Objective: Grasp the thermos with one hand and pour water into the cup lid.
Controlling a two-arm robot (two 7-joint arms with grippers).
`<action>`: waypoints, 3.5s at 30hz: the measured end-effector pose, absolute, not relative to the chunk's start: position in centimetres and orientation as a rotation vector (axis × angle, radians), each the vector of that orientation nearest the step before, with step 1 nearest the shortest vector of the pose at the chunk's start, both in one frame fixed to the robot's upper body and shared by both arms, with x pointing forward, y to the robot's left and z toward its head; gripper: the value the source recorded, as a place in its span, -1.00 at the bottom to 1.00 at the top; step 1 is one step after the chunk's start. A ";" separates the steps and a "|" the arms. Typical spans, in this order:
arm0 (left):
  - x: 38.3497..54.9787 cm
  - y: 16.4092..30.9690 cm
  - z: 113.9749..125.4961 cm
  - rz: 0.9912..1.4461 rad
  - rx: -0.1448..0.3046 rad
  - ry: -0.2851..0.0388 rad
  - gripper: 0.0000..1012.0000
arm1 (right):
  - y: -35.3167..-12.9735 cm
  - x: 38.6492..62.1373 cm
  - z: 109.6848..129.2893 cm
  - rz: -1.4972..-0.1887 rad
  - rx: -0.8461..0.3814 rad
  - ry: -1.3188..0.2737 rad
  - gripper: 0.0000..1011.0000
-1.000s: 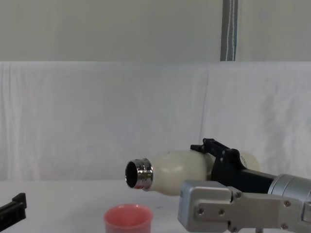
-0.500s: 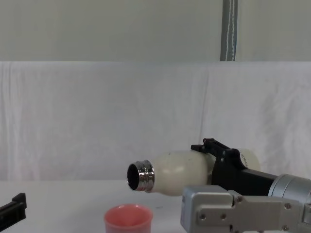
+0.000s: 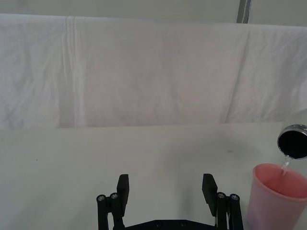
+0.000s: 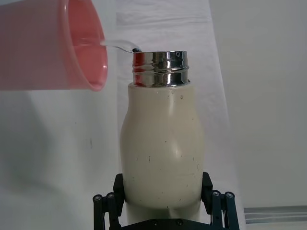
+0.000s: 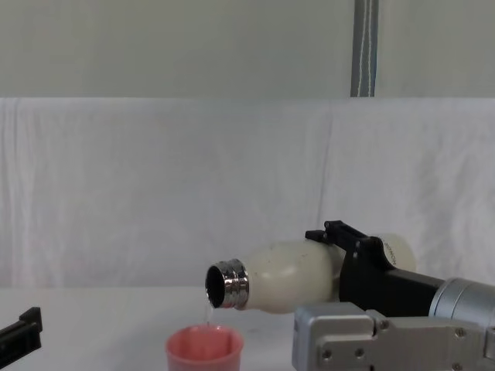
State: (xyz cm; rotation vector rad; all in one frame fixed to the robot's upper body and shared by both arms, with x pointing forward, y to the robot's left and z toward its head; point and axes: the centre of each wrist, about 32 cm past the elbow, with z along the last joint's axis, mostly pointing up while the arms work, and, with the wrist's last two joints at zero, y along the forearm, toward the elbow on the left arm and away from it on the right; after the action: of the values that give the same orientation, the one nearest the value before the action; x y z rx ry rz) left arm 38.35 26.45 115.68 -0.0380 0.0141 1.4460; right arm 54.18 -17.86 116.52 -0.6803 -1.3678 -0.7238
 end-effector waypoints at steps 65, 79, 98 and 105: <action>38.4 26.5 115.7 1.446 -0.038 0.014 0.98 | -18.4 54.7 116.2 -0.715 -0.676 -1.413 0.89; 38.4 26.5 115.7 1.446 -0.038 0.014 0.98 | -18.4 54.7 116.2 -0.712 -0.675 -1.425 0.89; 38.4 26.5 115.7 1.446 -0.038 0.014 0.98 | -18.3 54.6 116.4 -0.713 -0.676 -1.433 0.89; 38.4 26.5 115.7 1.446 -0.038 0.014 0.98 | -18.3 54.7 116.4 -0.714 -0.677 -1.433 0.89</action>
State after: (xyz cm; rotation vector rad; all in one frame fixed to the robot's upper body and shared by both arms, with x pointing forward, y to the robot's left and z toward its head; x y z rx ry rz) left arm 38.35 26.45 115.68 -0.0380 0.0140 1.4460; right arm 54.68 -18.34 116.38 -0.6772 -1.4331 -0.7138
